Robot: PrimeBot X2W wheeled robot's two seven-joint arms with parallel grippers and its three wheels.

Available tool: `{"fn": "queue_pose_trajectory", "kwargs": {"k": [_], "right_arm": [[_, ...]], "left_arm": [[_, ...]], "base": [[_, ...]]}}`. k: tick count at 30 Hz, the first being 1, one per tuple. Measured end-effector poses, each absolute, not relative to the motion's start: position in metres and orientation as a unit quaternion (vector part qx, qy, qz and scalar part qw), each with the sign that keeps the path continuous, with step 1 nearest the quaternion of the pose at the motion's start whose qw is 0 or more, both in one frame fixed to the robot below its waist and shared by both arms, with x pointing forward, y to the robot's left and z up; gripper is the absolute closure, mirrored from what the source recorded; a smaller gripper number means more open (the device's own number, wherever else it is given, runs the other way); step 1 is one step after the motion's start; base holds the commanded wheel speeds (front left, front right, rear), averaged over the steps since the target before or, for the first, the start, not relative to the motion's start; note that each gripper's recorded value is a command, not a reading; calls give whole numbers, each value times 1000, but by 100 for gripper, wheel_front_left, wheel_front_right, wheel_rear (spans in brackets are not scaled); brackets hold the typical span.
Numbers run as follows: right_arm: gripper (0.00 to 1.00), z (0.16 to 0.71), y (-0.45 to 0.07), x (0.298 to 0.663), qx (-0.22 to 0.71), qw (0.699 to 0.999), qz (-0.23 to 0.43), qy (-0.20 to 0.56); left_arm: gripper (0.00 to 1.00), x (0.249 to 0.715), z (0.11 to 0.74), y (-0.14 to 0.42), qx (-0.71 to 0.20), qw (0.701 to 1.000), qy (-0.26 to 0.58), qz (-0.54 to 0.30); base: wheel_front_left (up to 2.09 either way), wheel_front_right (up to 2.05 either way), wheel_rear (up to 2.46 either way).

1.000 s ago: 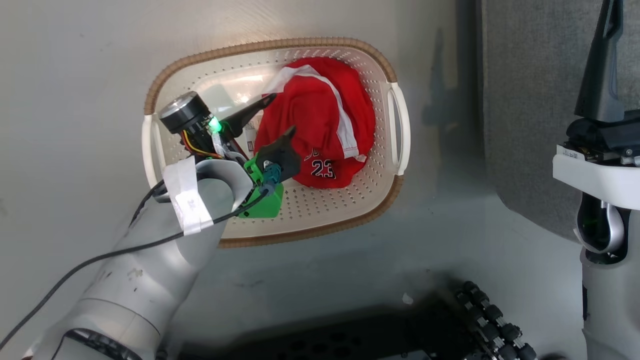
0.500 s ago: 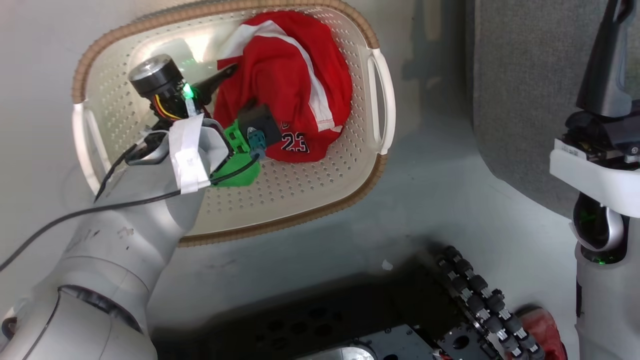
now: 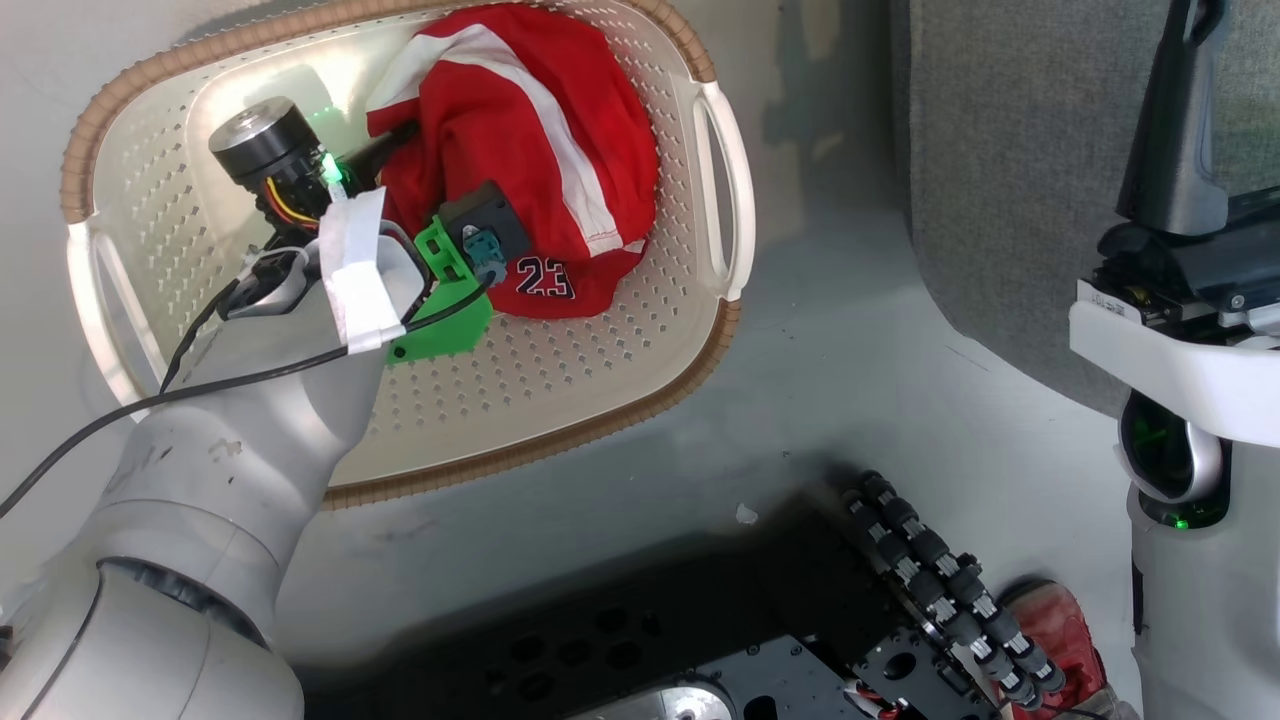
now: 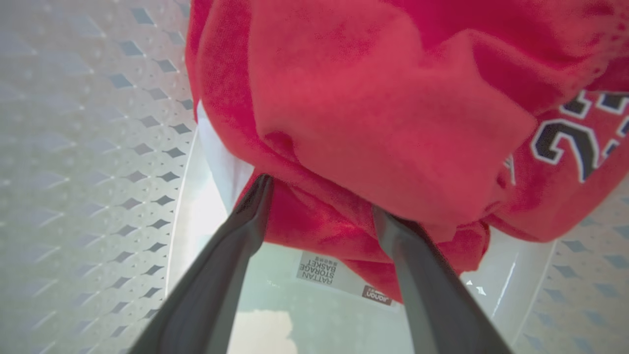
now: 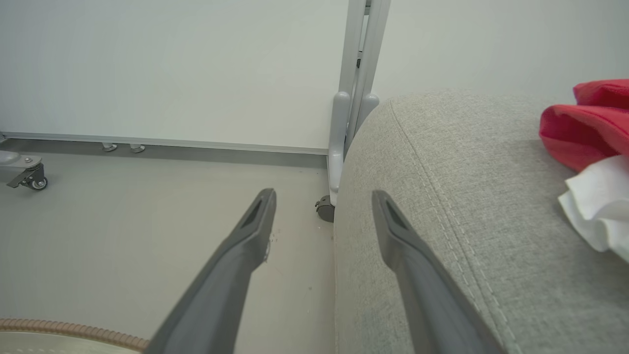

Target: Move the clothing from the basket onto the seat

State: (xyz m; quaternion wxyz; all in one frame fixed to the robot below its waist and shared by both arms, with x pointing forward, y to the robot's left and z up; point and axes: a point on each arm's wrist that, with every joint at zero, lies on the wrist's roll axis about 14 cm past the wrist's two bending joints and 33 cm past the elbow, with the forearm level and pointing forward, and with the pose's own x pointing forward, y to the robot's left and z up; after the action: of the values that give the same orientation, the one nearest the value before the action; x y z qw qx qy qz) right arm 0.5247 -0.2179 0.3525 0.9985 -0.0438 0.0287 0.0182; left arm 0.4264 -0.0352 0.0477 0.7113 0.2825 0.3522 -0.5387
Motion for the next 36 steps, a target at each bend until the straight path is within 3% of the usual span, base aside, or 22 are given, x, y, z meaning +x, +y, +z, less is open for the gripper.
{"fn": "queue_pose_trajectory", "kwargs": {"k": [1,2,3,14,27,36], "right_arm": [[0,353,-218,525,-44,998,18,29],[0,353,-219,525,-47,998,17,28],[0,354,-219,525,-48,998,16,26],[0,358,-218,529,-45,999,14,17],[0,411,-213,526,-26,999,12,-29],[0,443,-205,504,-14,999,22,-35]], "left_arm": [[0,425,47,-36,281,708,355,-542],[69,422,47,-35,282,704,357,-546],[100,422,46,-35,281,703,359,-546],[100,425,52,-35,264,714,353,-544],[100,421,127,-50,191,772,317,-517],[100,413,204,-61,118,823,278,-481]], "base": [[0,0,0],[0,0,0],[0,0,0],[0,0,0],[0,0,0],[0,0,0]]}}
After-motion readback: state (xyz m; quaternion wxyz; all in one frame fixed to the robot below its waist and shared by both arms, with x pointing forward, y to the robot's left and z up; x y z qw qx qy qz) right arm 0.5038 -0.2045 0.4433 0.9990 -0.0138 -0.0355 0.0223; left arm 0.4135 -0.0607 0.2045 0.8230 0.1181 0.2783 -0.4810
